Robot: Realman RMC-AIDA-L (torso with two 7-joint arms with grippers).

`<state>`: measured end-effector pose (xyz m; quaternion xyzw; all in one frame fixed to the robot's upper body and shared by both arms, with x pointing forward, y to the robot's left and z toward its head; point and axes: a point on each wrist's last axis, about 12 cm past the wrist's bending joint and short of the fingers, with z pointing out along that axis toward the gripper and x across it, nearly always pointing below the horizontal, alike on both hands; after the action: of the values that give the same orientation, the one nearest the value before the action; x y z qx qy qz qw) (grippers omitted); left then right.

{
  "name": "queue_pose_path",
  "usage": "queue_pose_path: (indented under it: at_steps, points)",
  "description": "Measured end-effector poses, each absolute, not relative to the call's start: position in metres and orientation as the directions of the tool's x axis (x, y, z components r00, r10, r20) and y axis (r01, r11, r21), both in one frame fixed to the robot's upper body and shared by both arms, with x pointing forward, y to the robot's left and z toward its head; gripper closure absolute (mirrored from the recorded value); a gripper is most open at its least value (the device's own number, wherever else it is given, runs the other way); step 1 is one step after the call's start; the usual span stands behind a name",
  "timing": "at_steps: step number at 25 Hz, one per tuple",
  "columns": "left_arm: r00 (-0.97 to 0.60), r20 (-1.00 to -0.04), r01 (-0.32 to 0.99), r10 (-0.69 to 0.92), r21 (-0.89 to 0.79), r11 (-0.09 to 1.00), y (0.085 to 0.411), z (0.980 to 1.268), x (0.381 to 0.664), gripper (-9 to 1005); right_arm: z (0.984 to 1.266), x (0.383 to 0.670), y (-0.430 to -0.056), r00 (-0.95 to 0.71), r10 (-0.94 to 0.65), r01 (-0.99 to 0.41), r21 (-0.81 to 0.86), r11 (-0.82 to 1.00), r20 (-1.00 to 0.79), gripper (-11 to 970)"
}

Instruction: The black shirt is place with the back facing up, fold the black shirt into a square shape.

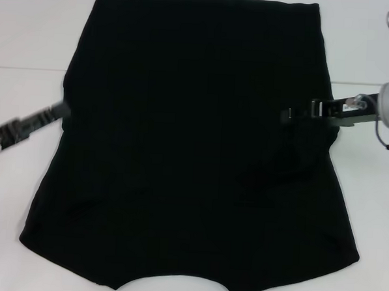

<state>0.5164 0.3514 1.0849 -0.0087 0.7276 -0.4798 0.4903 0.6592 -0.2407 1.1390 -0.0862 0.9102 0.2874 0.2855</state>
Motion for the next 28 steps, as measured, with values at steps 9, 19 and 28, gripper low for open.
queue_pose_path:
  at_steps: [9,19,28]
  points:
    - [-0.855,-0.439,0.212,-0.275,-0.782,0.586,0.379,1.095,0.492,475,1.163,0.653,-0.267,-0.894,0.019,-0.26,0.552,0.793,-0.448,452]
    - [-0.867,-0.43,0.129,-0.253,-0.683,0.719,0.396,1.088,0.493,479,1.159,0.652,-0.264,-0.899,0.014,-0.257,0.555,0.791,-0.437,452]
    - [-0.87,-0.406,0.062,-0.28,-0.653,0.755,0.396,1.077,0.499,490,1.157,0.65,-0.268,-0.901,0.023,-0.247,0.556,0.793,-0.434,453]
